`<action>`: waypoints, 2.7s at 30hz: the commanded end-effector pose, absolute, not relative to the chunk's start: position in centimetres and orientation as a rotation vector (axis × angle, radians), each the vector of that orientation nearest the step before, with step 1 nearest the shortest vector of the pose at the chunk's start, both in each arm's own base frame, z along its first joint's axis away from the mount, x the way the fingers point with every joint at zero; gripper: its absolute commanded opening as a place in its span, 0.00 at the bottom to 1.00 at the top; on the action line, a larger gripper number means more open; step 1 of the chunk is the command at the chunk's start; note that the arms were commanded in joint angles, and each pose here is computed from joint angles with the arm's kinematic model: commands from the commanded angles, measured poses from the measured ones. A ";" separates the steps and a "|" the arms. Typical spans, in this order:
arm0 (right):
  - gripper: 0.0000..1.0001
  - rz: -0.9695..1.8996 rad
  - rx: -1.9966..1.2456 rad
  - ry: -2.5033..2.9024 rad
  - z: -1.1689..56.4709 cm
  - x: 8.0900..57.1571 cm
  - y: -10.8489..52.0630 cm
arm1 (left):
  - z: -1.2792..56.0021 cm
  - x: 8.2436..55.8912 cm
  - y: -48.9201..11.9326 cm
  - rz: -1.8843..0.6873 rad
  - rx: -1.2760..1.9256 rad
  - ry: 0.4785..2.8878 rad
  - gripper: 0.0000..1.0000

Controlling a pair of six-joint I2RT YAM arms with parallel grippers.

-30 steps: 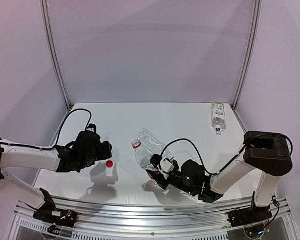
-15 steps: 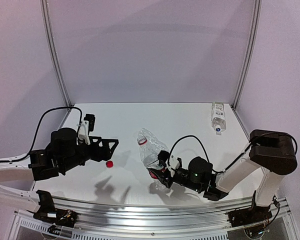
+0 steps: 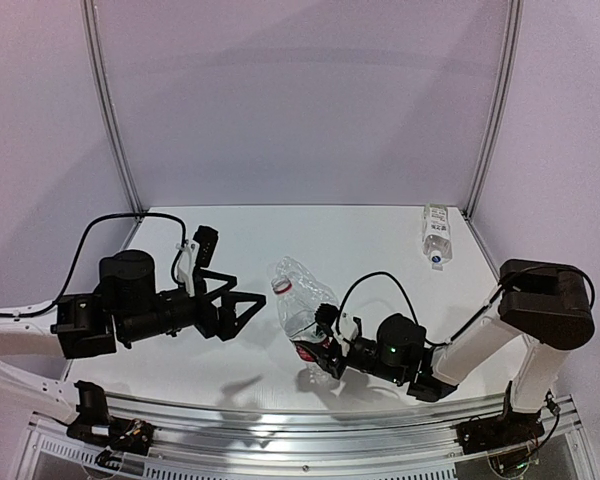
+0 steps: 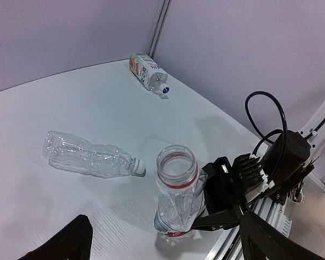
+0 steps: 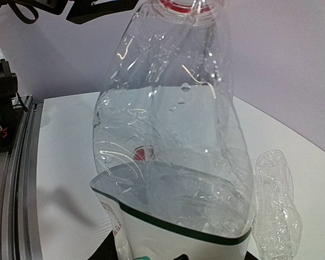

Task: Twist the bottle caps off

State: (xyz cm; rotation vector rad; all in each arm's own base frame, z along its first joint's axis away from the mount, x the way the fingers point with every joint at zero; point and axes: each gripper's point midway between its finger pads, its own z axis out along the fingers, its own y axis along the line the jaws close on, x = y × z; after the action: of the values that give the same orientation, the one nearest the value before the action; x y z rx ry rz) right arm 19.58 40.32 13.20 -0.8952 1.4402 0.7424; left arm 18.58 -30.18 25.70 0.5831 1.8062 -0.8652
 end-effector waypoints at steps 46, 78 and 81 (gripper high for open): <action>0.45 0.850 -0.920 1.330 15.3 17.5 39.4 | 24.7 22.4 -37.8 -0.872 0.554 1.869 0.52; 0.99 0.807 -0.899 1.361 15.0 18.2 39.1 | 25.6 23.1 -35.1 -0.731 0.499 1.883 0.17; 0.99 0.796 -0.891 1.364 15.1 18.4 38.9 | 26.0 23.7 -33.5 -0.636 0.484 1.892 0.17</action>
State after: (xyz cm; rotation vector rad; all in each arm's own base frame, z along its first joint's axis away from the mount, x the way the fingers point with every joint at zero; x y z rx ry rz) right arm 18.19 39.25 13.95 -0.9219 1.3848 0.8023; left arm 22.70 -35.72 24.19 0.5192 1.9017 -0.7725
